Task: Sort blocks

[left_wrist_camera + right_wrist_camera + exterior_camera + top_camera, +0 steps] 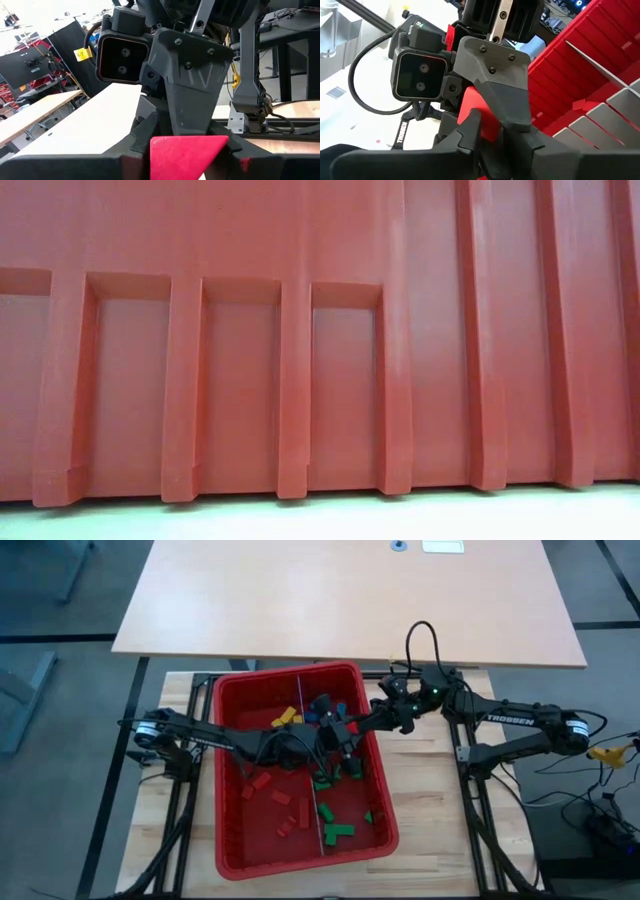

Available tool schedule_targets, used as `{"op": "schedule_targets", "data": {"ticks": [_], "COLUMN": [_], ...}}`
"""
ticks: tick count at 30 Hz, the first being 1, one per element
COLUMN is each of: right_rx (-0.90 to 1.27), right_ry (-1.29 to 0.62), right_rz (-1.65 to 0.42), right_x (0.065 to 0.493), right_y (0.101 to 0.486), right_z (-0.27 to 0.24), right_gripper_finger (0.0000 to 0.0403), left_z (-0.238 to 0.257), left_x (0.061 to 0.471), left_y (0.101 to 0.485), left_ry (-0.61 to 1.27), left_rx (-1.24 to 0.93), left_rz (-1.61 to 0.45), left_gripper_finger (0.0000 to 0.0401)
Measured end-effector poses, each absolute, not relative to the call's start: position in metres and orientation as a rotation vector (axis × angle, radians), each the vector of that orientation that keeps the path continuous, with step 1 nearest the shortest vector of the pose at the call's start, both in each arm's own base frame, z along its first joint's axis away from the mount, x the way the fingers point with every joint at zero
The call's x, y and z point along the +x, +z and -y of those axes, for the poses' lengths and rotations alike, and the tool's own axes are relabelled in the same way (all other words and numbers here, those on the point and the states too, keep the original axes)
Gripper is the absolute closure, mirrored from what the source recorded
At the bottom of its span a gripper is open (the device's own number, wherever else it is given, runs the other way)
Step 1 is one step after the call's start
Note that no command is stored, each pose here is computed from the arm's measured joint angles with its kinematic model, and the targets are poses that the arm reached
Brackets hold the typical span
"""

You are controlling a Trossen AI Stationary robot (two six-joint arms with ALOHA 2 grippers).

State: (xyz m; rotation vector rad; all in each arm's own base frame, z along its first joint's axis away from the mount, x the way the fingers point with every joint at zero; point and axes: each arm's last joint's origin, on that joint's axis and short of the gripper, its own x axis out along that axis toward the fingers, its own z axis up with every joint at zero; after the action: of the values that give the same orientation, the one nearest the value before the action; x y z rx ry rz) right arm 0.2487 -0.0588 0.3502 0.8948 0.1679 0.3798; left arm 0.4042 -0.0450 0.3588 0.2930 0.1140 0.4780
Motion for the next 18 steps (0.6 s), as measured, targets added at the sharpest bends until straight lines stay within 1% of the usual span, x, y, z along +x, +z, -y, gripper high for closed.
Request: {"op": "schedule_targets", "data": {"ticks": [4,9,13,18], "right_rx": [0.898,0.895,0.87,0.859], "right_ry": [0.379,0.368,0.402,0.391], "right_rz": [-0.168,-0.153,-0.115,-0.092], "right_x": [0.249,0.249,0.246,0.243], "right_y": [0.35,0.35,0.357,0.359], "right_z": [0.059,0.059,0.059,0.063], "right_gripper_finger": [0.0358,0.0343,0.0323,0.0308], "left_z": [0.045,0.05,0.059,0.076], "left_x": [0.404,0.394,0.366,0.316], "left_y": [0.359,0.363,0.376,0.39], "left_ry": [0.478,0.478,0.501,0.501], "left_rx": [0.296,0.313,0.325,0.274], "left_rz": [-0.118,-0.167,-0.258,-0.379], "left_gripper_finger": [0.0305,0.0306,0.0306,0.0306]}}
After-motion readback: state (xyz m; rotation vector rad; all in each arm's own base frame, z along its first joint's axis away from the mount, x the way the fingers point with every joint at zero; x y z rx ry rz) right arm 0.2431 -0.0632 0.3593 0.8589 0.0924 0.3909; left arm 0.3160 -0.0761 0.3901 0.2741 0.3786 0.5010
